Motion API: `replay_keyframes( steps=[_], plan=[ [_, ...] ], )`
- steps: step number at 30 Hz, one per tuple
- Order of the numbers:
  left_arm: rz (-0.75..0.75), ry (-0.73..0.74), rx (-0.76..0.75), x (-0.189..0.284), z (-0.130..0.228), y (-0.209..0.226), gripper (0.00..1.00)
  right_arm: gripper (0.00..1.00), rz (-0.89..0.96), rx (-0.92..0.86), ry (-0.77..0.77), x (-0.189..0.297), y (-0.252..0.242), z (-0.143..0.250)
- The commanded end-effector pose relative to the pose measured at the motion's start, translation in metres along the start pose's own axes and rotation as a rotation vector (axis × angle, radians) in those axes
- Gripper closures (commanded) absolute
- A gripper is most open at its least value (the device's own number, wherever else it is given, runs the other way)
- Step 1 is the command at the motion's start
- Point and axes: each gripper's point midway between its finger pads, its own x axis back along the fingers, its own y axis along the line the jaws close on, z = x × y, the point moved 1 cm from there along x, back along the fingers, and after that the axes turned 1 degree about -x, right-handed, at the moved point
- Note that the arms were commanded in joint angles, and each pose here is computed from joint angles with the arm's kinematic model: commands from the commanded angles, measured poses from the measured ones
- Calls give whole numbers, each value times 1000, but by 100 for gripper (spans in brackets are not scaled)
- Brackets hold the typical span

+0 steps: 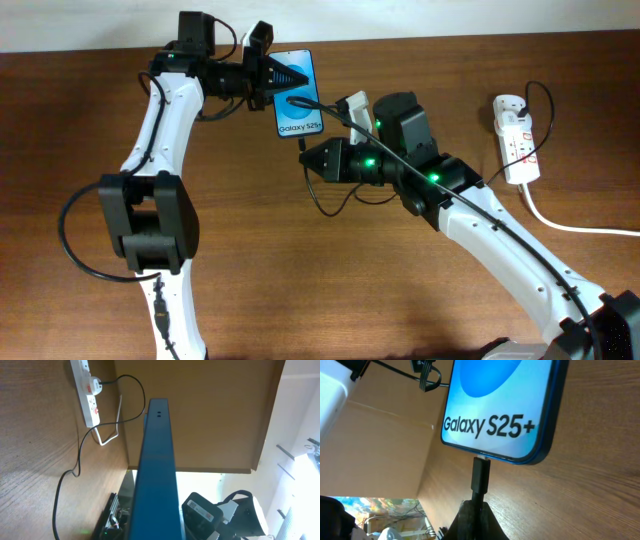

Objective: Plug charger to phone and switch on socket
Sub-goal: 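Push the plug up into the phone's bottom port with the right gripper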

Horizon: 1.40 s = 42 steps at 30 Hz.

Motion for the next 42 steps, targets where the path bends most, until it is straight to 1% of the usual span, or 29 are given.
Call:
replay_keyframes(
  steps=[1, 7, 11, 21, 27, 42],
  plan=[
    [40, 9, -10, 4, 0, -8, 100, 96, -52, 10, 48, -3, 8, 8],
    [37, -17, -4, 17, -4, -7, 100, 96, -67, 10, 61, -2, 11, 10],
    [38, -17, -3, 17, -4, -7, 100, 96, -60, 3, 47, 1, 6, 5],
    [42, -5, -3, 11, -2, -8, 100, 96, -42, 6, 21, 1, 3, 0],
    [45, 23, -3, -2, 2, -9, 100, 96, -27, 5, 9, 1, 0, -2],
    [50, 26, -3, -2, 3, -10, 100, 96, 6, -27, -20, 10, -15, -13]
  ],
)
